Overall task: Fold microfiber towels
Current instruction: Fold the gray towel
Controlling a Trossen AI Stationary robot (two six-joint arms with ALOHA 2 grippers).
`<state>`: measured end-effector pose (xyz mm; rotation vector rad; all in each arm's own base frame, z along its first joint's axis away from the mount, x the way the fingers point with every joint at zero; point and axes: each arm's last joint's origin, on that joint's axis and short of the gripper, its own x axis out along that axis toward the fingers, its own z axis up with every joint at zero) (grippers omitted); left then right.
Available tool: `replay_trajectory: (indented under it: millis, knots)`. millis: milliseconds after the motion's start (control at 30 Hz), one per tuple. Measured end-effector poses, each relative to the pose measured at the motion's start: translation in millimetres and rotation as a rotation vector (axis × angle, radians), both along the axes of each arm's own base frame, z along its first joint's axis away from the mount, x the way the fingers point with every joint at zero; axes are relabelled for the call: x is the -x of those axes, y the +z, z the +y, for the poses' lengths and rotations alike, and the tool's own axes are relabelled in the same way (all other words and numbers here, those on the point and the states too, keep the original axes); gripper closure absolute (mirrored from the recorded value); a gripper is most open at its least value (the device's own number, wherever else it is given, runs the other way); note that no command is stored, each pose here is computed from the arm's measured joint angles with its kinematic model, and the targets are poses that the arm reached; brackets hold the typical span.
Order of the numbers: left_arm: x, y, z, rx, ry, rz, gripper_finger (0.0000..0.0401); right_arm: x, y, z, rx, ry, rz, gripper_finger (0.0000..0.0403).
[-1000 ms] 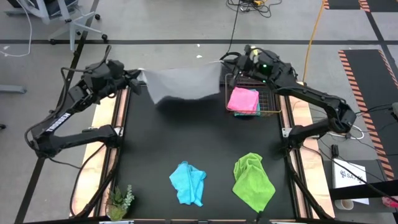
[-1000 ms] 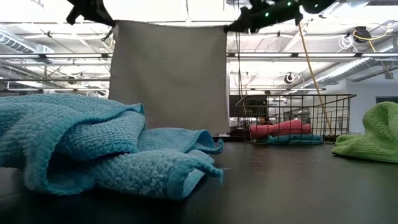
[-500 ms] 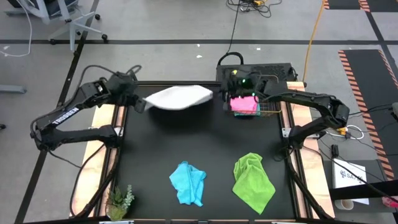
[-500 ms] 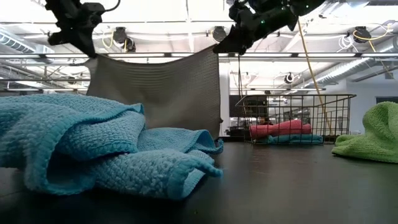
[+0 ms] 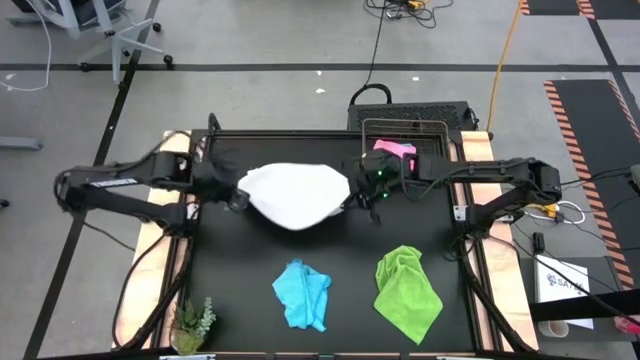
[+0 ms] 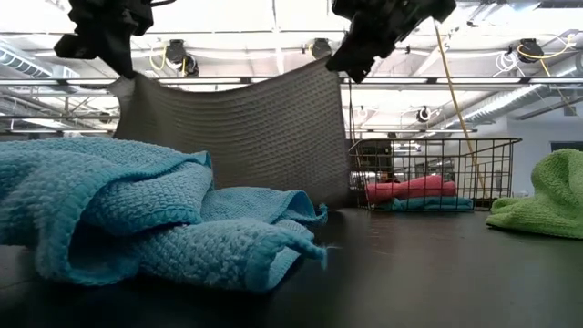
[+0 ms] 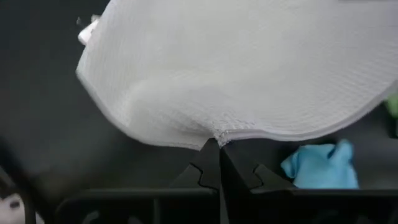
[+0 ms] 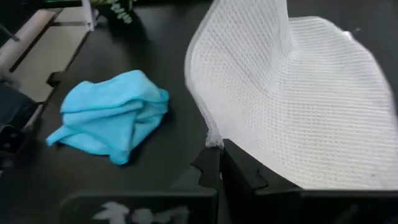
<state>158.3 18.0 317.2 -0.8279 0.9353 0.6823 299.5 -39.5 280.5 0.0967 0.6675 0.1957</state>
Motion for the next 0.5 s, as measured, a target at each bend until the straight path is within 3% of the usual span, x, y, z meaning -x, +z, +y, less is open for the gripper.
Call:
replay_trajectory:
  millis: [333,500]
  knots:
    - [-37.4,-55.1,-37.5,0.091,0.003,0.285,0.0399,12.9,-48.8,21.2,-0.129,-0.036,0.158,0.0403]
    - [-48.1,-68.6,-45.5,0.08,0.001,0.353,0.0399,17.4,-69.4,31.8,-0.177,-0.053,0.152,0.0403]
